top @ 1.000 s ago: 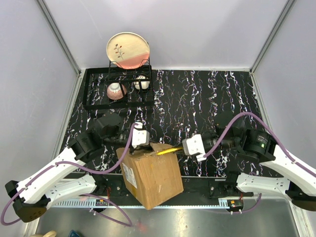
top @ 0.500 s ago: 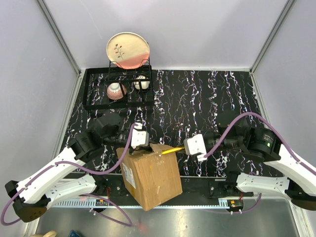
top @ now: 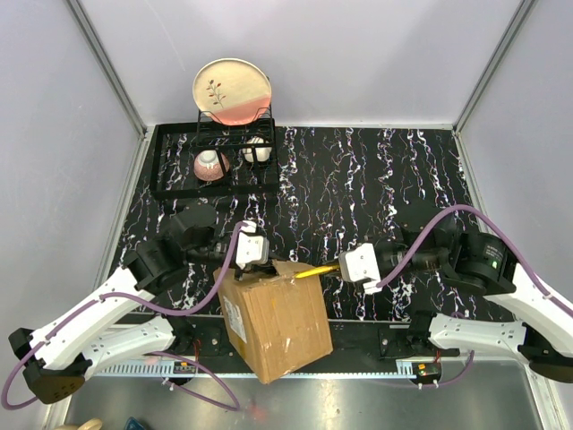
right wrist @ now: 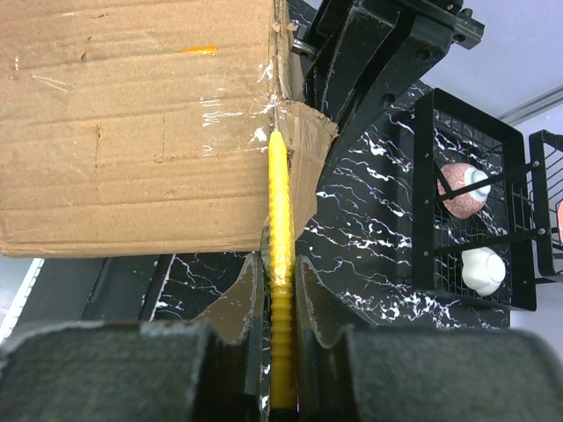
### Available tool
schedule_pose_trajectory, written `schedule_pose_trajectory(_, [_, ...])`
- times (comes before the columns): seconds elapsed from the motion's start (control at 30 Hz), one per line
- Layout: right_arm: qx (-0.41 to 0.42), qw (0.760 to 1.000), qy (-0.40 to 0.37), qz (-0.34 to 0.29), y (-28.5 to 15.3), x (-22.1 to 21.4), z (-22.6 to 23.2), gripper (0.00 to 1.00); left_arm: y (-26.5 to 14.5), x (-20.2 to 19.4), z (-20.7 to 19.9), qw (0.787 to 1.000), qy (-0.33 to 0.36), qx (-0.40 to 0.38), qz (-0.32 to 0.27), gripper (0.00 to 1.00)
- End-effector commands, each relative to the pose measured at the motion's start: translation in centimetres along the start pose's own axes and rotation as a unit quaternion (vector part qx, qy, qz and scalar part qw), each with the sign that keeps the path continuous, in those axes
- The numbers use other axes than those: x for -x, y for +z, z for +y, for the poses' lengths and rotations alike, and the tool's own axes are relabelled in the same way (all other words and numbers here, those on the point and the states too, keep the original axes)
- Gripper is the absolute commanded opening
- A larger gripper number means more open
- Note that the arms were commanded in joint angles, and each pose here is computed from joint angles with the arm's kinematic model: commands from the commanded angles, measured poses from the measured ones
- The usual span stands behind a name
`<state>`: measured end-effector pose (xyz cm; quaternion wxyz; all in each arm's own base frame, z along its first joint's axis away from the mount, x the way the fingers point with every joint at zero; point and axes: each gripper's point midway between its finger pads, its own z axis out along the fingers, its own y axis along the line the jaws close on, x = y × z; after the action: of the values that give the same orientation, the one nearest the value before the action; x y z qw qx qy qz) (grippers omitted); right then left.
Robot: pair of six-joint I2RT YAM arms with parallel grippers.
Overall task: Unpack the express box
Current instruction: Cut the express box at the center of the board.
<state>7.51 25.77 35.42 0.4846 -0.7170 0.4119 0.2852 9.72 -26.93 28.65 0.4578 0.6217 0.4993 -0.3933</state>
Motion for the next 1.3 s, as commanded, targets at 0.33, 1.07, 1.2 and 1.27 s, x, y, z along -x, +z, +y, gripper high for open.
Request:
schedule_pose_trajectory(0.33, [-0.022,0.999,-0.029,-0.01,-0.9,1.5,-1.2,0.0,0.2,3.9,0.0,0.997,0.013,-0.014,-0.079,0.0])
schedule_pose_trajectory(1.07, [0.017,0.999,-0.002,0.03,0.3,-0.1,0.7,0.0,1.5,0.7,0.6,0.999,-0.003,-0.013,-0.036,0.0])
schedule_pose_trajectory(1.2, [0.001,0.999,-0.004,0.04,0.4,-0.4,0.1,0.0,1.5,0.9,0.5,0.999,-0.006,-0.015,-0.038,0.0])
schedule_pose_trajectory(1.27, [-0.006,0.999,-0.004,0.039,0.3,-0.3,-0.2,0.0,1.5,0.8,0.4,0.999,-0.007,-0.017,-0.037,0.0])
